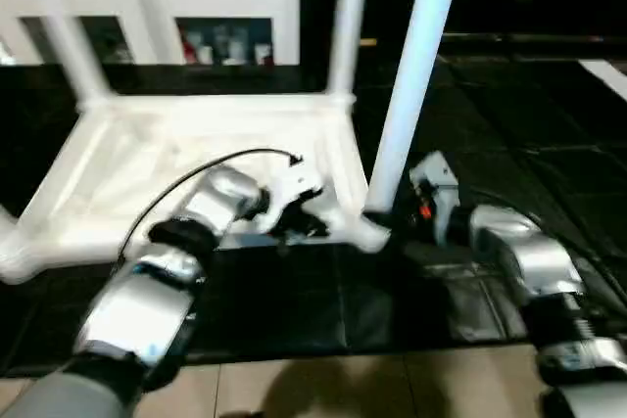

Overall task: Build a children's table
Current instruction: Rotate leg to tighten

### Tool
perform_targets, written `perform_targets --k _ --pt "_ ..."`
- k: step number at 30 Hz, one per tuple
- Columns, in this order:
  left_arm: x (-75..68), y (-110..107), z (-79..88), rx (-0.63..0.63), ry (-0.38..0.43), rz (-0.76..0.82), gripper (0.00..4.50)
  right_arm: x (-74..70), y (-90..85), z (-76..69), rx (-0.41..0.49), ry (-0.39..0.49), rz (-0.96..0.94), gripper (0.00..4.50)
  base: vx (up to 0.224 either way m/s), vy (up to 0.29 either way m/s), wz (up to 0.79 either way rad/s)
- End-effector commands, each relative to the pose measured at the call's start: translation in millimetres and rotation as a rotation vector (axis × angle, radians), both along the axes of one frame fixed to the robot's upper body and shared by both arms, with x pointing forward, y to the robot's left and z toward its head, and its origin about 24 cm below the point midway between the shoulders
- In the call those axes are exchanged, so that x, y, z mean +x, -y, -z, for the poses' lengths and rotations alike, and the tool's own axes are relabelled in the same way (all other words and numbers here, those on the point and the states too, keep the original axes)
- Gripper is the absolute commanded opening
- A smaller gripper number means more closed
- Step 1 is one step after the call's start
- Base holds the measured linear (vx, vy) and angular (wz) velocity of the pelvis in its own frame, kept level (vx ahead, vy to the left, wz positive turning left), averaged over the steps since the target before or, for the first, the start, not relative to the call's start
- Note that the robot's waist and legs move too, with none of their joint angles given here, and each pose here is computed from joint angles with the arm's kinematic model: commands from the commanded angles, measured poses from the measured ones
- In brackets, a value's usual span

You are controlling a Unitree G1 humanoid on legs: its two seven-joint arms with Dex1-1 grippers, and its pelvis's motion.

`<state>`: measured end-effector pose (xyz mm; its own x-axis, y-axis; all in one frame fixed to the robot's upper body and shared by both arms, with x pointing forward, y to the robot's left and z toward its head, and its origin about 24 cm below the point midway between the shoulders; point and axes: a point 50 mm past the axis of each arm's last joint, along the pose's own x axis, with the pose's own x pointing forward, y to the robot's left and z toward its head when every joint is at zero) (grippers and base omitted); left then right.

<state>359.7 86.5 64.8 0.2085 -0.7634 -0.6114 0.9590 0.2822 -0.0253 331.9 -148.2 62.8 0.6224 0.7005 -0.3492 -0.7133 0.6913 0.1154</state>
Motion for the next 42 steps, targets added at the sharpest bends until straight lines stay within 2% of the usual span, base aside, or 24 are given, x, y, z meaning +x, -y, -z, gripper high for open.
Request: perform_targets --k 1,3,6,7,9,14,16,17,21,23,24,25,28,31,35,36,38,39,41,42 --pt "5.0 34.0 -16.1 -0.126 0.05 -0.044 0.0 -2.6 -26.5 14.9 0.009 -0.084 0.015 1.95 0.0 0.0 0.0" --pt "9.3 42.6 -20.2 -0.155 0.076 -0.124 0.0 1.2 -34.6 13.4 0.029 -0.08 0.079 1.94 0.0 0.0 0.0" --pt "10.5 48.9 -23.3 -0.147 0.114 -0.128 0.0 4.0 -42.1 9.7 0.041 -0.035 0.078 1.94 0.0 0.0 0.0" --pt "10.1 49.7 -23.7 -0.148 0.116 -0.118 0.0 4.2 -41.8 9.1 0.054 -0.033 0.076 2.29 0.0 0.0 0.0" --pt "9.8 49.3 -23.9 -0.142 0.122 -0.105 0.0 4.8 -39.8 8.5 0.055 -0.026 0.079 2.63 0.0 0.0 0.0" --pt "8.1 42.6 -21.2 -0.102 0.145 -0.043 0.0 1.0 -32.2 7.3 0.021 0.012 0.056 2.88 0.0 0.0 0.0" --pt "7.0 38.7 -20.3 -0.095 0.147 -0.01 0.0 -3.5 -26.2 10.7 0.001 -0.006 0.035 3.17 0.0 0.0 0.0" --pt "6.0 33.5 -19.0 -0.078 0.152 0.022 0.0 -6.9 -18.4 11.8 0.023 -0.027 0.029 3.26 0.0 0.0 0.0" --pt "7.0 23.7 -18.2 -0.041 0.175 0.045 0.0 -13.1 1.0 12.0 0.016 -0.011 0.028 3.5 0.0 0.0 0.0" --pt "7.7 21.6 -18.6 -0.034 0.186 0.044 0.0 -14.7 7.9 11.2 0.018 0.0 0.039 3.78 0.0 0.0 0.0" --pt "10.3 15.9 -20.8 -0.011 0.235 0.045 0.0 -19.3 26.4 7.7 0.01 0.039 0.066 3.78 0.0 0.0 0.0" --pt "10.3 15.9 -20.8 -0.011 0.235 0.045 0.0 -19.3 26.4 7.7 0.01 0.039 0.066 3.89 0.0 0.0 0.0" --pt "13.0 11.3 -23.3 0.003 0.272 0.036 0.0 -24.6 40.9 3.1 -0.001 0.073 0.076 4.2 0.0 0.0 0.0" --pt "14.2 10.3 -28.0 -0.03 0.295 0.036 0.0 -33.7 51.0 -2.6 0.026 0.058 0.054 4.39 0.0 0.0 0.0" --pt "12.7 12.2 -31.1 -0.09 0.278 0.048 0.0 -46.1 46.1 -7.8 0.08 0.036 -0.082 4.46 0.0 0.0 0.0" --pt "11.9 12.0 -32.0 -0.11 0.257 0.055 0.27 -48.9 41.4 -9.8 0.103 0.034 -0.117 4.5 0.0 0.0 0.0" --pt "11.3 10.7 -32.6 -0.12 0.242 0.057 0.27 -49.7 36.9 -10.8 0.116 0.034 -0.136 4.5 0.0 0.0 0.0" --pt "11.2 10.0 -33.0 -0.121 0.241 0.059 0.6 -49.7 35.2 -11.1 0.122 0.033 -0.142 4.5 0.0 0.0 0.0" --pt "10.6 1.4 -34.8 -0.113 0.229 0.06 0.63 -50.6 21.6 -13.3 0.154 0.027 -0.197 4.5 0.0 0.0 0.0" --pt "8.9 -10.9 -35.6 -0.077 0.224 0.069 0.67 -51.2 9.5 -14.2 0.174 0.022 -0.239 4.5 0.0 0.0 0.0"
